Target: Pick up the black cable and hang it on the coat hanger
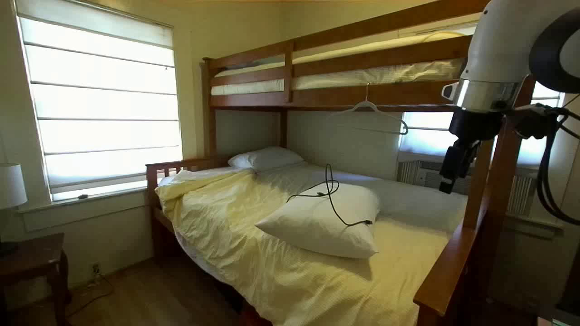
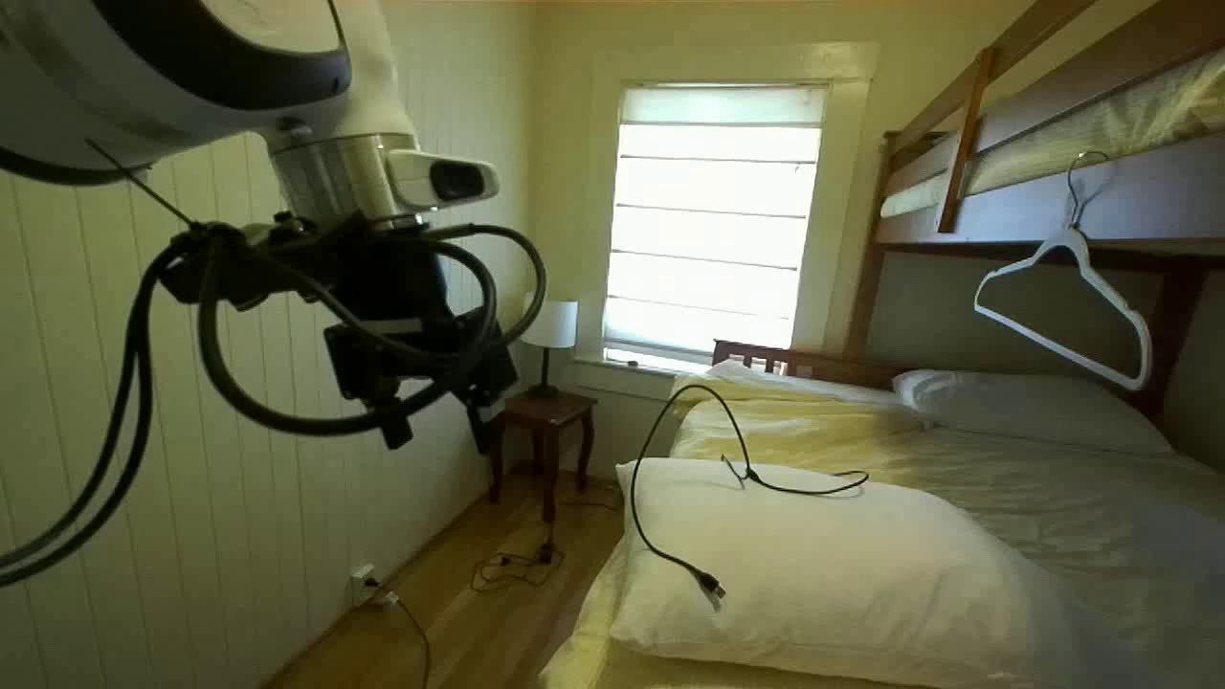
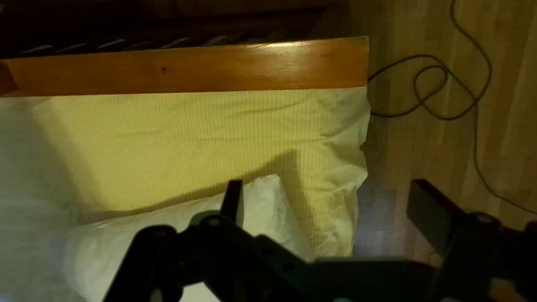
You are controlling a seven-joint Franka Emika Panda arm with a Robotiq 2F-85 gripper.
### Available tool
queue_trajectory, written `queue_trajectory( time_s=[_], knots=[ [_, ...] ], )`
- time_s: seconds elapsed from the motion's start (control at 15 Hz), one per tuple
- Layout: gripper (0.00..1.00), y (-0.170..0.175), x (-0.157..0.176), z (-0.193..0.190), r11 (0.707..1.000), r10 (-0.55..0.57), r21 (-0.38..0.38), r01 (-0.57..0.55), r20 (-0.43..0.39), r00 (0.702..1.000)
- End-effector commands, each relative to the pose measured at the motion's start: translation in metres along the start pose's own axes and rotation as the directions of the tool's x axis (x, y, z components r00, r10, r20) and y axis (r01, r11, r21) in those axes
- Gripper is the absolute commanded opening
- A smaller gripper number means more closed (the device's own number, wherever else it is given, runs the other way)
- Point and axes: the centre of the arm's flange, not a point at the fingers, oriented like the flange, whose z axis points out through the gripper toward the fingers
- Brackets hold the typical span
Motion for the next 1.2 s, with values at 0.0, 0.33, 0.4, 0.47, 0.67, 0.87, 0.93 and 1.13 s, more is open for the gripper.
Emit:
queue_trajectory(
  time_s=[0.0, 0.33, 0.4, 0.47, 0.67, 0.87, 0.93, 1.13],
  knots=[
    [1.00, 0.000, 0.000, 0.000, 1.000, 0.000, 0.000, 0.000, 0.000, 1.000],
    [1.00, 0.043, 0.038, -0.009, 0.995, 0.047, 0.087, -0.046, -0.015, 0.999],
    [1.00, 0.053, 0.046, -0.012, 0.992, 0.050, 0.120, -0.047, -0.026, 0.998],
    [1.00, 0.063, 0.056, -0.015, 0.988, 0.060, 0.146, -0.055, -0.032, 0.998],
    [1.00, 0.091, 0.094, -0.014, 0.981, 0.157, 0.108, -0.158, 0.021, 0.987],
    [1.00, 0.092, 0.074, -0.008, 0.979, 0.159, 0.126, -0.159, 0.011, 0.987],
    [1.00, 0.094, 0.081, -0.003, 0.979, 0.163, 0.122, -0.165, 0.026, 0.986],
    [1.00, 0.093, 0.082, -0.001, 0.979, 0.159, 0.122, -0.161, 0.032, 0.987]
  ],
)
